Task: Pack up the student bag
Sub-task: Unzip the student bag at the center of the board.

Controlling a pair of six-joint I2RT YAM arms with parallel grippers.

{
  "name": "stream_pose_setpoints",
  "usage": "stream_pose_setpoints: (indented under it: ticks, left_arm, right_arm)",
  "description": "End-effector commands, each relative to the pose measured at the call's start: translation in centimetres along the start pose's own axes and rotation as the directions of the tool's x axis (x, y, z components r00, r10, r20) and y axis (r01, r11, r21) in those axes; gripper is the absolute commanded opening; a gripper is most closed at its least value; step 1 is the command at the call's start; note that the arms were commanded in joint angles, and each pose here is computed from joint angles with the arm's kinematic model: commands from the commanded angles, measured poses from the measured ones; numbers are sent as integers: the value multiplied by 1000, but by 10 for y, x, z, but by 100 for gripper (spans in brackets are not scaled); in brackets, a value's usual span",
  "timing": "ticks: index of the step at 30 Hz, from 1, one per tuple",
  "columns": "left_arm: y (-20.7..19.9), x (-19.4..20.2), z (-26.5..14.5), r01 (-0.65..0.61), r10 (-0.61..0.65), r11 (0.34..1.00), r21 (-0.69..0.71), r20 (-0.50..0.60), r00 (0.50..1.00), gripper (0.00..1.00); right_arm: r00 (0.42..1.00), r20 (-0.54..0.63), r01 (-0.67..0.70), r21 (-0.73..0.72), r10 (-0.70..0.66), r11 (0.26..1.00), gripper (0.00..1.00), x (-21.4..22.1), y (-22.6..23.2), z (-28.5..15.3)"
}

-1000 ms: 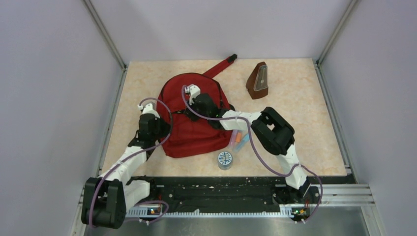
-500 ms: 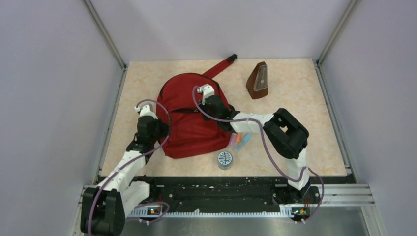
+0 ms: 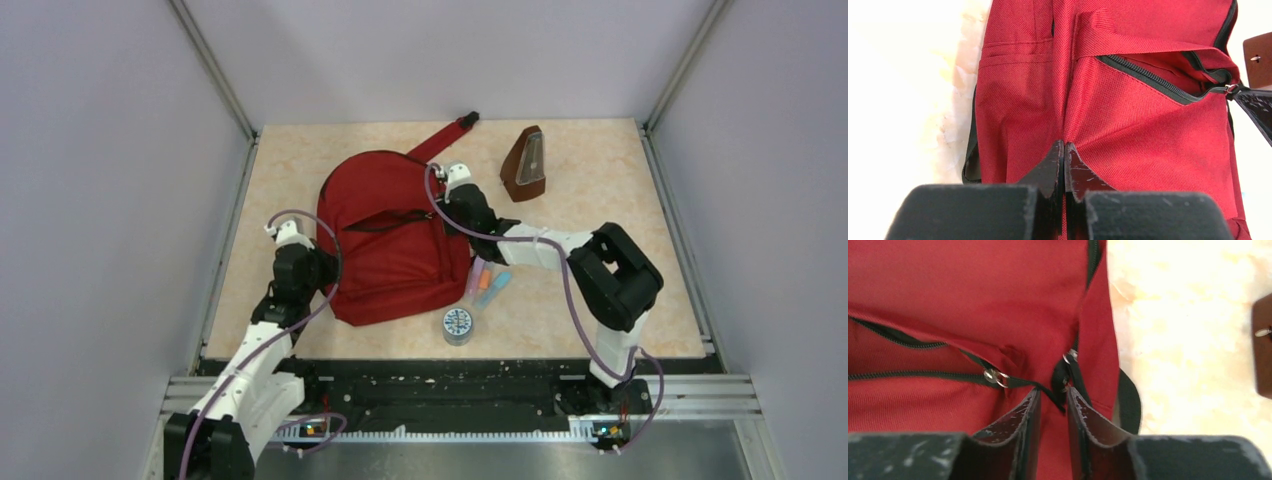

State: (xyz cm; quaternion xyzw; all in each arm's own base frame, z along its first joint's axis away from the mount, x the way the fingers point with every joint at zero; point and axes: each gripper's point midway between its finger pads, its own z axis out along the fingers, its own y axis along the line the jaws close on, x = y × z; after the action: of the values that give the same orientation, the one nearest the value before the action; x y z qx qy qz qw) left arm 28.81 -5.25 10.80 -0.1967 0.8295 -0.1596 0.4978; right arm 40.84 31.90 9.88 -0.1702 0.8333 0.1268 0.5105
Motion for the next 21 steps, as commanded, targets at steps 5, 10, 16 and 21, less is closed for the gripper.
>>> stream_pose_setpoints:
  ticks: [5, 10, 16, 21]
  left_arm:
    - [19, 8, -3, -8, 7, 997, -74, -15, 1000, 0]
    - [15, 4, -6, -10, 9, 998, -60, -12, 1000, 7]
    - [2, -11, -13, -24, 24, 1000, -19, 15, 1000, 59]
    - [-17, -25, -14, -39, 37, 998, 50, 34, 999, 68]
  right_arm:
    - [998, 57, -29, -93, 35, 995, 66, -26, -4, -56]
    - [998, -28, -51, -9, 51, 999, 78, 7, -25, -76]
    - [990, -90, -93, 146, 107, 985, 80, 44, -59, -102]
    - [978, -146, -109, 251, 149, 962, 76, 70, -82, -124]
